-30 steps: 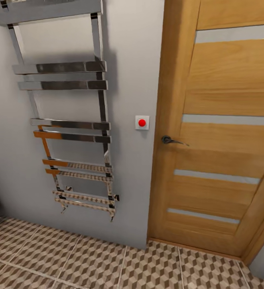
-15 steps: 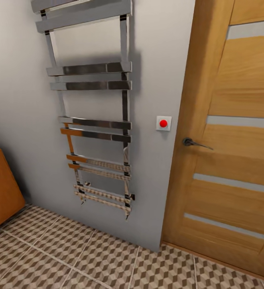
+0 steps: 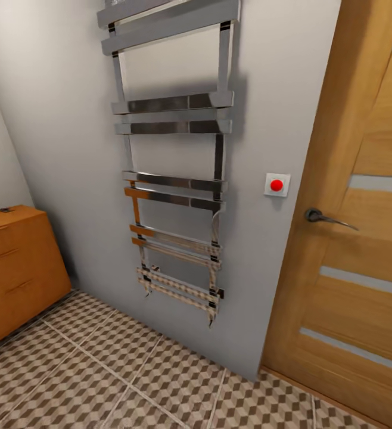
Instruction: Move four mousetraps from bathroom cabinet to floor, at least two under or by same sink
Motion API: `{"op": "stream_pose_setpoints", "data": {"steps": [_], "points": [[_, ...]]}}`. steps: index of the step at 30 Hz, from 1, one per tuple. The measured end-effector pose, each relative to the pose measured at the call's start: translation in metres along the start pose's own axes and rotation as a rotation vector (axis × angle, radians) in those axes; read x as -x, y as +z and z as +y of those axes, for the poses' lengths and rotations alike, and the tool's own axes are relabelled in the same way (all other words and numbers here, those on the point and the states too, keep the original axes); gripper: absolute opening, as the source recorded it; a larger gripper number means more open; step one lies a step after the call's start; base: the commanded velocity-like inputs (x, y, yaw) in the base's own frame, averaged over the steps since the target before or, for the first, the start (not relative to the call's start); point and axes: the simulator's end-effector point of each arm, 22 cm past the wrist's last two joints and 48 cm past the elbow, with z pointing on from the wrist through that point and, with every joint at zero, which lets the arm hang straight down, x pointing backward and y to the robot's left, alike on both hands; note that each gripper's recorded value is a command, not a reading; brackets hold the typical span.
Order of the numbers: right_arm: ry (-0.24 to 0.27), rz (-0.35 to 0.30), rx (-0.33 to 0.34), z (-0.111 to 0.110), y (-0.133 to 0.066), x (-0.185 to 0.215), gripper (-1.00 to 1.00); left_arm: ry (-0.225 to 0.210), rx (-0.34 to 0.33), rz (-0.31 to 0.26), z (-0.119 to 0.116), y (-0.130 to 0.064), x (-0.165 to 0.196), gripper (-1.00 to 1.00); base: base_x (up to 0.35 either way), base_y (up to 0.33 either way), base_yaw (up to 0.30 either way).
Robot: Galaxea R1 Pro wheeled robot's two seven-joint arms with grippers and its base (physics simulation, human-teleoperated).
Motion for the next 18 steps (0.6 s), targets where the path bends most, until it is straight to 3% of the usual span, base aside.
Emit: {"op": "stream_pose_setpoints", "data": {"steps": [18], "points": [[-0.001, 0.0, 0.0, 0.0, 0.0, 0.0, 1.0, 0.001, 0.0, 0.0, 0.0, 0.0, 0.0, 1.0, 0.0, 0.0, 0.283]]}}
